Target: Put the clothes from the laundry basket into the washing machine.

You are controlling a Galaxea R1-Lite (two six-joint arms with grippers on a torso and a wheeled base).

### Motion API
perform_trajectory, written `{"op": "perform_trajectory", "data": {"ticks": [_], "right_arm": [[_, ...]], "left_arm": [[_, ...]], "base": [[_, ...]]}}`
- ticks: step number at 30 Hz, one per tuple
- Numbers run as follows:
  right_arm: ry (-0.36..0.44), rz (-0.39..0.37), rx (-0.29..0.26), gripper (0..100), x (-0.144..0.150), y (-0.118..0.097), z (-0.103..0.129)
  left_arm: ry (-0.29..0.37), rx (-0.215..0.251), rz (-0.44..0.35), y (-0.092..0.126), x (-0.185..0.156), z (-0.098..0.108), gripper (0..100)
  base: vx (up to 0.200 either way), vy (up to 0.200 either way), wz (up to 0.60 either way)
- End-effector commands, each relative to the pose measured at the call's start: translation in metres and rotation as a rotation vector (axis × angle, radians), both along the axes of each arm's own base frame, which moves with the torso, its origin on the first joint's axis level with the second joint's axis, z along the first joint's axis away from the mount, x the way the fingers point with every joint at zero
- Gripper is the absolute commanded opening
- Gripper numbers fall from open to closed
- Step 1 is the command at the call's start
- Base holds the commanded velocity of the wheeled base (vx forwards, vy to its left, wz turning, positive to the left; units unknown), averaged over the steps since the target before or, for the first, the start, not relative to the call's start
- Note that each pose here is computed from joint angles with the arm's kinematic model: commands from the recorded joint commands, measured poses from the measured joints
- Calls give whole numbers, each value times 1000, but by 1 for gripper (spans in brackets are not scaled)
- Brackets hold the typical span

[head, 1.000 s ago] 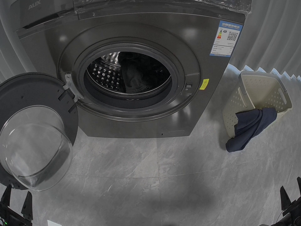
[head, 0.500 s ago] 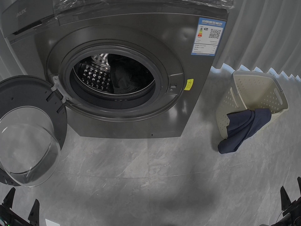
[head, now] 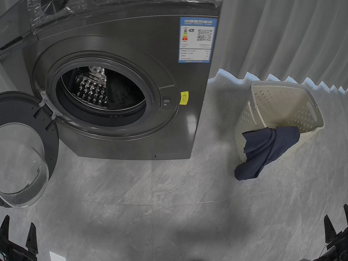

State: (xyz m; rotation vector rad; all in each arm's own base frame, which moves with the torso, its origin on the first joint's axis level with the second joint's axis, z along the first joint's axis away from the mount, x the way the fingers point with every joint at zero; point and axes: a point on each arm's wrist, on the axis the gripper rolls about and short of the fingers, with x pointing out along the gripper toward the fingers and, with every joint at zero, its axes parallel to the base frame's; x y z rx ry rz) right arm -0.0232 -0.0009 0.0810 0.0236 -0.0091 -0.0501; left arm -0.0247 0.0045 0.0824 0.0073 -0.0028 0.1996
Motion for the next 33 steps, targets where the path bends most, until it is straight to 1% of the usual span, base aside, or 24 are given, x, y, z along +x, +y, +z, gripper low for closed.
{"op": "perform_trajectory", "data": {"ticks": [1, 2, 3, 4, 10, 19, 25, 33], "right_arm": [[5, 1, 1, 100, 0, 0, -5], [5, 1, 1, 100, 0, 0, -5], [5, 1, 0, 100, 0, 0, -5], [5, 1, 0, 100, 0, 0, -5], [5, 0, 3, 100, 0, 0, -5], [6, 3, -2, 100, 0, 0, -5], [6, 3, -3, 100, 0, 0, -5], [5, 1, 0, 100, 0, 0, -5]], "left_arm": [[15, -39, -193, -4, 1, -6, 100], [11, -37, -219, -5, 2, -6, 100], [16, -16, -229, -5, 2, -7, 100], [14, -5, -218, -5, 2, -7, 100], [12, -7, -201, -4, 2, -7, 100], [12, -7, -212, -5, 2, -7, 100], [12, -7, -213, -5, 2, -7, 100], [12, -8, -213, -5, 2, -7, 100]], "base": [[-200, -200, 0], [-200, 0, 0], [-200, 0, 0], [-200, 0, 0], [-200, -200, 0], [0, -200, 0], [0, 0, 0], [200, 0, 0]]}}
